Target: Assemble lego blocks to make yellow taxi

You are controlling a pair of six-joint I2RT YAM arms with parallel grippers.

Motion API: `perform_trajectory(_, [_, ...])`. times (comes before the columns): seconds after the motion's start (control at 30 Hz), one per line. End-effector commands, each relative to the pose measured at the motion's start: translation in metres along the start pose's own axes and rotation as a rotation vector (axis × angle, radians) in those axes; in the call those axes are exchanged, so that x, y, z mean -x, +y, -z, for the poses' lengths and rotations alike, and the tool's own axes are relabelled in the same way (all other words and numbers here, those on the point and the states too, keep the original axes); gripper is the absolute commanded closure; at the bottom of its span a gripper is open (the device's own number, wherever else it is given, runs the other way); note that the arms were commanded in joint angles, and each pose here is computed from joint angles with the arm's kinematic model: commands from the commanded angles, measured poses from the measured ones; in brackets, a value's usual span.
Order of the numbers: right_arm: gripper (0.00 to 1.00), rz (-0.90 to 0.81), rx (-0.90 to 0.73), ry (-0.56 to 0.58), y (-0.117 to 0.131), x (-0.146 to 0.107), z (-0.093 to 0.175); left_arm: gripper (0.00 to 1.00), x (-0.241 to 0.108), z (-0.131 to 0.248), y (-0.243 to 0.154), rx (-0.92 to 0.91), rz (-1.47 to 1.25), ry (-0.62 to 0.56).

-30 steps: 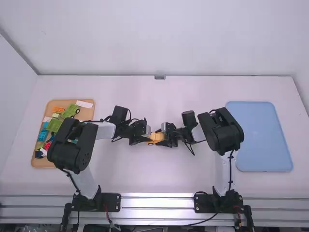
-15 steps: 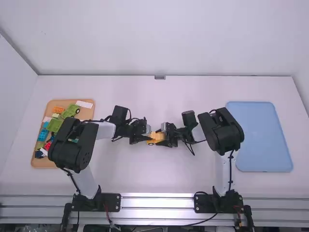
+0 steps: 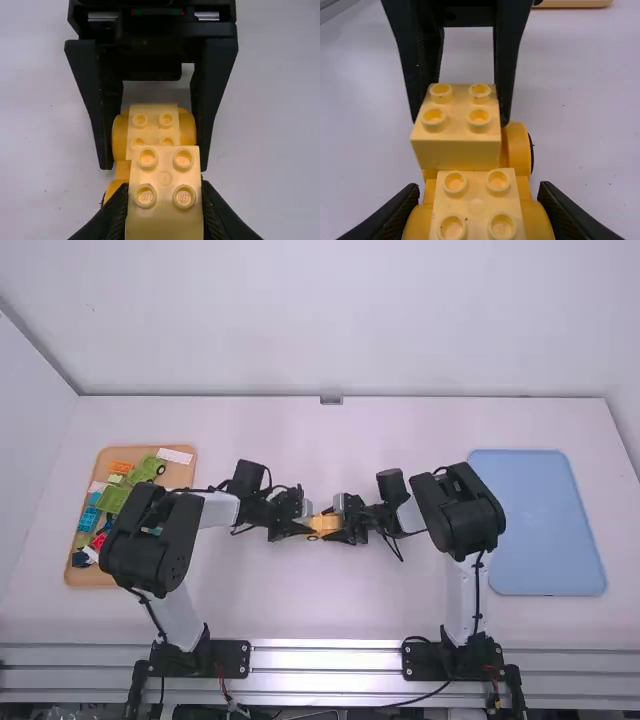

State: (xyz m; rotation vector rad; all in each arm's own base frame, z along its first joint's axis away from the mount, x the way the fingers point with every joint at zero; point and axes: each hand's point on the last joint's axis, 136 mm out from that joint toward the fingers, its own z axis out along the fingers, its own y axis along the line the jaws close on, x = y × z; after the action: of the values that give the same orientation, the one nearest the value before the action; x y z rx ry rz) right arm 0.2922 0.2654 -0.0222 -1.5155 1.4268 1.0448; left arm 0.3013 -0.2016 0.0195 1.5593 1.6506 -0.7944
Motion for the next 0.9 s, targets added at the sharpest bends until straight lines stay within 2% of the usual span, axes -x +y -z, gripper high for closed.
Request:
perform_trajectory(0.0, [0.52, -0.033, -0.020, 0.049, -0.001, -0.013, -0.002, 0.92, -0.011, -0.003, -0.004, -0.010, 0.038, 0.036])
perform_trajectory(0.3, [0.53, -0.034, -0.018, 0.050, 0.000, -0.013, -0.003, 0.98, -0.022, -0.002, 0.003, 0.028, 0.066, 0.104])
perform_trajectory(0.53, [0.53, -0.034, -0.018, 0.050, 0.000, -0.013, -0.003, 0.97, -0.004, 0.007, 0.009, 0.045, 0.025, 0.084])
perform_trajectory(0.87, [0.52, -0.034, -0.015, 0.047, 0.001, -0.012, -0.003, 0.94, -0.011, -0.003, 0.001, 0.017, 0.035, 0.060])
